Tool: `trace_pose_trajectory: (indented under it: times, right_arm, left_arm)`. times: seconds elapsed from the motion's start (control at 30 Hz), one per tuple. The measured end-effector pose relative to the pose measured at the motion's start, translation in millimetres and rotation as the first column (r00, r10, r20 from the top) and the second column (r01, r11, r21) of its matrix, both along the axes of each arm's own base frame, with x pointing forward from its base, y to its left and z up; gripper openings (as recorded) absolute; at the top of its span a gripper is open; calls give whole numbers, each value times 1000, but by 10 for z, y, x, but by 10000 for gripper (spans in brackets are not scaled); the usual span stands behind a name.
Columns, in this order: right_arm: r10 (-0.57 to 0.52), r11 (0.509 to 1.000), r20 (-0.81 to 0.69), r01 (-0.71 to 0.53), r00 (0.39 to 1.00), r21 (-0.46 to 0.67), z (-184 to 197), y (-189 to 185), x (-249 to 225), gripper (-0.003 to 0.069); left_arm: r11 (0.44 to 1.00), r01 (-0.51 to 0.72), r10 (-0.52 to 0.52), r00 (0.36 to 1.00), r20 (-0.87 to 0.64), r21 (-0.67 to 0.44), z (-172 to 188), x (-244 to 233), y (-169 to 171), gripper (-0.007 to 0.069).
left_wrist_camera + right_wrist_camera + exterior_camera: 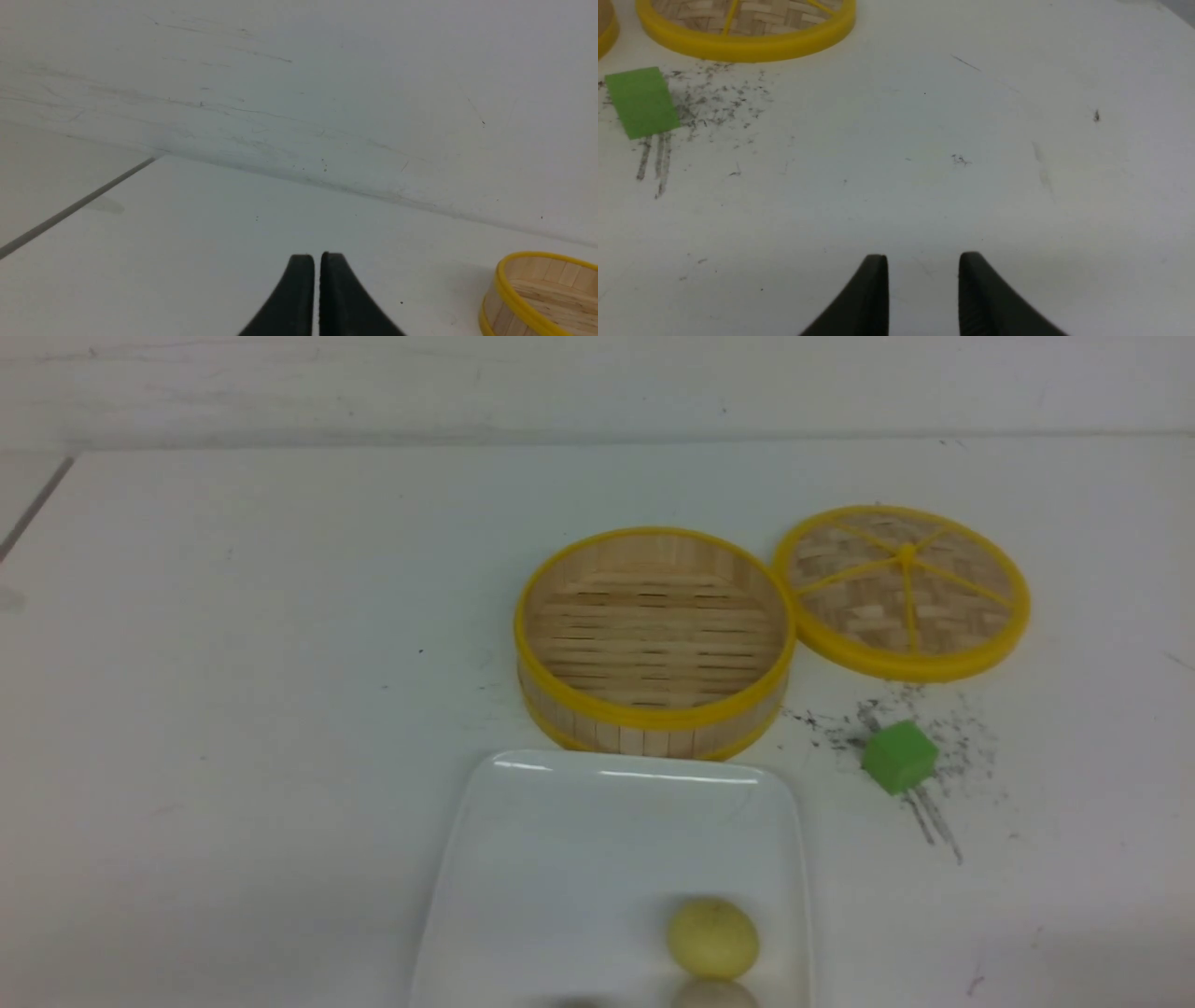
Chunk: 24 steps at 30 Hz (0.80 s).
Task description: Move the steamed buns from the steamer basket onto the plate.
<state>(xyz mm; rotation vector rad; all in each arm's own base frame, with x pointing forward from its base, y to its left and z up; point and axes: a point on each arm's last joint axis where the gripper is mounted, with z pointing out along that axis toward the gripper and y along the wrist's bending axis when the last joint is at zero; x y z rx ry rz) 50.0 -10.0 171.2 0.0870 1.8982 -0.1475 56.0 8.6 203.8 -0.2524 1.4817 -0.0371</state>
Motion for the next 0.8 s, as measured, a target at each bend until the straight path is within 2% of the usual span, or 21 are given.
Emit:
trace_pose_trajectory:
  times: [0.57, 0.63, 0.73, 0.77, 0.8]
  right_arm:
    - [0, 1000, 0, 0, 1000, 0, 0, 0, 0, 239]
    - [0, 1000, 0, 0, 1000, 0, 0, 0, 0, 239]
    - [0, 1000, 0, 0, 1000, 0, 0, 0, 0, 239]
    - [0, 1000, 0, 0, 1000, 0, 0, 0, 0, 239]
    - [0, 1000, 0, 0, 1000, 0, 0, 0, 0, 239]
  left_arm:
    - [1000, 12, -12, 1000, 3, -4, 1, 1, -11, 65]
    - [1000, 21, -21, 1000, 6, -20, 2, 2, -18, 67]
    - [993, 45, -44, 999, 17, -108, 1, 4, -34, 72]
    - [994, 47, -46, 999, 16, -101, 0, 4, -36, 72]
    - [984, 63, -60, 998, 20, -164, -4, 5, -46, 73]
